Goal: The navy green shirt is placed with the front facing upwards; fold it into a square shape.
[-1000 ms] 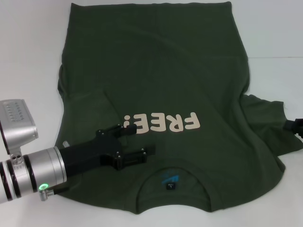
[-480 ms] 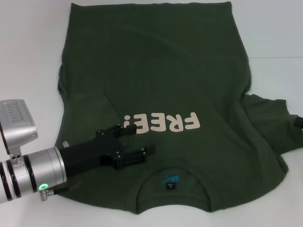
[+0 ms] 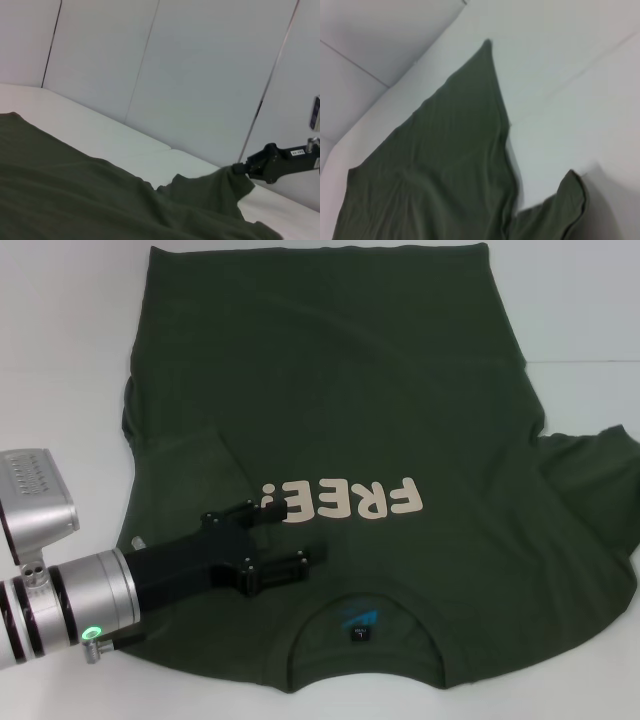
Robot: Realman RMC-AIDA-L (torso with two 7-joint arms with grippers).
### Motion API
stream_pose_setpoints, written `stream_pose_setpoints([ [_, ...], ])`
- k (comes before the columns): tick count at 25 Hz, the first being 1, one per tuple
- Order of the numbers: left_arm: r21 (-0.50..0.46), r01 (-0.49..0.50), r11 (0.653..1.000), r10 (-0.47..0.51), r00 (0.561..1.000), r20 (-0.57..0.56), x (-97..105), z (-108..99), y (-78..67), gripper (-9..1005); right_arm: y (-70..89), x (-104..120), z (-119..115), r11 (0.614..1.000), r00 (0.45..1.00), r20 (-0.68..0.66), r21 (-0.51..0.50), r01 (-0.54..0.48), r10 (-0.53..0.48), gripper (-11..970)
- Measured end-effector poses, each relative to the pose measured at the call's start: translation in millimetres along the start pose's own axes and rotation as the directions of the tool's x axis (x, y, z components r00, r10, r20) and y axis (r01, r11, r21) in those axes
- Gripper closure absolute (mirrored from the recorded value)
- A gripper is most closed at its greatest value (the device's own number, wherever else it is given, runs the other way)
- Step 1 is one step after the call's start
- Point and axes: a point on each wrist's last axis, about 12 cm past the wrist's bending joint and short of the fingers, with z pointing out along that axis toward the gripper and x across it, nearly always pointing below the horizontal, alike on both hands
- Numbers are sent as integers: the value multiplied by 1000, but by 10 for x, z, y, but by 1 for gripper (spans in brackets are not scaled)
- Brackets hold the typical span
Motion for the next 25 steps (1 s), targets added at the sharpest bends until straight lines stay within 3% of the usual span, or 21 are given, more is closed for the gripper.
stream_pose_setpoints([
  [18,-17,28,999,-28,999,16,30,-11,2,136,249,-322,183,991,990,45,-5,134,-134,920],
  [25,-22,27,999,-27,999,19,19,-7,13,137,407,-303,227,983,988,8,-100,156,-157,896],
])
